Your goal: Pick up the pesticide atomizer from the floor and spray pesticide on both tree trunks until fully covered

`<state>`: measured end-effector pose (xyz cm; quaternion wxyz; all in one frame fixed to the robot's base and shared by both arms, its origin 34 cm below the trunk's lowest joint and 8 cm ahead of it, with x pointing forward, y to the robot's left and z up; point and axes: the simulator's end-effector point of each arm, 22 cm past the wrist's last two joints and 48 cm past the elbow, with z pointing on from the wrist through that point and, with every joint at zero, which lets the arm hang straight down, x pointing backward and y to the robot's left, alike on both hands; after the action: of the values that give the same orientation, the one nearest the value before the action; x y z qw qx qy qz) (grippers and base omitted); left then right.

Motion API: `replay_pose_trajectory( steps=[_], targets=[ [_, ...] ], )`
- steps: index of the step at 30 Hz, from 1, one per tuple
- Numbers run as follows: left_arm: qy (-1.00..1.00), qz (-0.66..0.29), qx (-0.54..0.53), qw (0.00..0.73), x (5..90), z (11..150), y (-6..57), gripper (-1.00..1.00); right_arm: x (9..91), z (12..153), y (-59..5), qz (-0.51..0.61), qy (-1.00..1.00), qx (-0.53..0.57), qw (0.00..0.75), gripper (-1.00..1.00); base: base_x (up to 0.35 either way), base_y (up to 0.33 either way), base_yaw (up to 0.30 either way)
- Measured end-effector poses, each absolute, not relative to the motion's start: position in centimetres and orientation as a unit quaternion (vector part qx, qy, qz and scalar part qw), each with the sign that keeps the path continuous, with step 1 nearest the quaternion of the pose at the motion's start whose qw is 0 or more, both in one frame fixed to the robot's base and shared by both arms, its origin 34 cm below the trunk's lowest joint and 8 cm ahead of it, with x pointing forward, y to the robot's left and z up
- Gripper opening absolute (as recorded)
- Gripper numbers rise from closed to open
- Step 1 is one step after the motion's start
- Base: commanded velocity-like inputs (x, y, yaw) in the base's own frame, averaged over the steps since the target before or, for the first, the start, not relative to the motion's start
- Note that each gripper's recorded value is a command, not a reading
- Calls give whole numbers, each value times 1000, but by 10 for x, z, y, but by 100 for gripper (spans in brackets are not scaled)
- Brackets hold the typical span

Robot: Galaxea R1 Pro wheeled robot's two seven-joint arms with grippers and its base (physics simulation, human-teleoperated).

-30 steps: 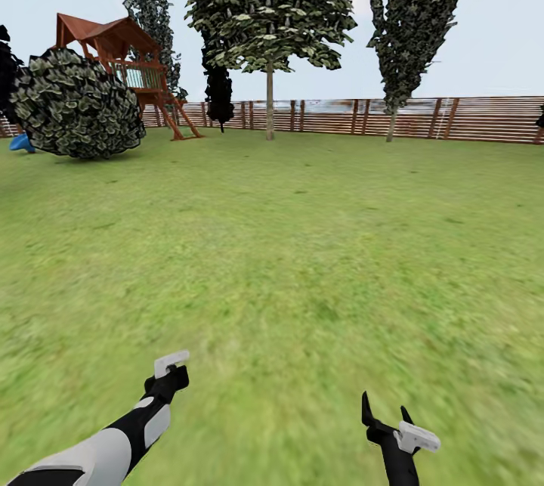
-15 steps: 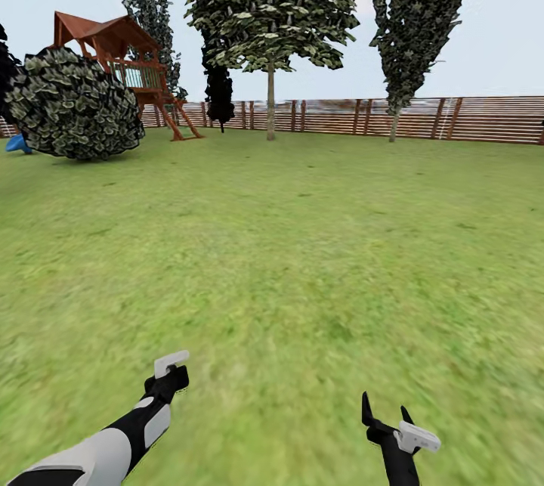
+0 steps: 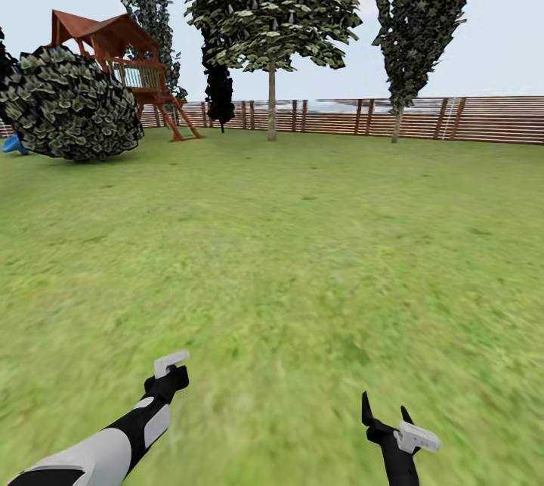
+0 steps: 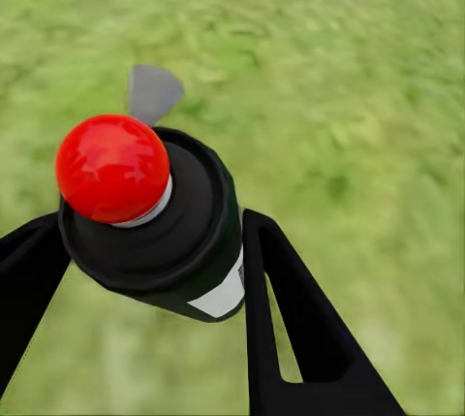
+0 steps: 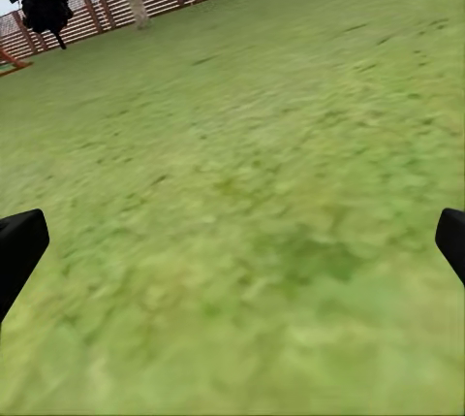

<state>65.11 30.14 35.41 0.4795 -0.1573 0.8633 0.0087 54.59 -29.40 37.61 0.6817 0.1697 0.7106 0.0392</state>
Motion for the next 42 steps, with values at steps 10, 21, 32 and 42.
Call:
replay_pose_trajectory(
  steps=[10,21,32,42],
  targets=[
    [863,9,-157,479,651,354,301,-100,546,376,-294,39,711,170,682,100,335,114,0],
    [863,9,-157,479,651,354,301,-100,546,376,-294,39,711,169,682,100,335,114,0],
    [863,8,-157,479,651,354,301,-100,546,376,-294,39,711,169,682,100,335,113,0],
    [863,9,-157,479,651,354,301,-100,546,376,-294,39,711,170,682,100,335,113,0]
  ],
)
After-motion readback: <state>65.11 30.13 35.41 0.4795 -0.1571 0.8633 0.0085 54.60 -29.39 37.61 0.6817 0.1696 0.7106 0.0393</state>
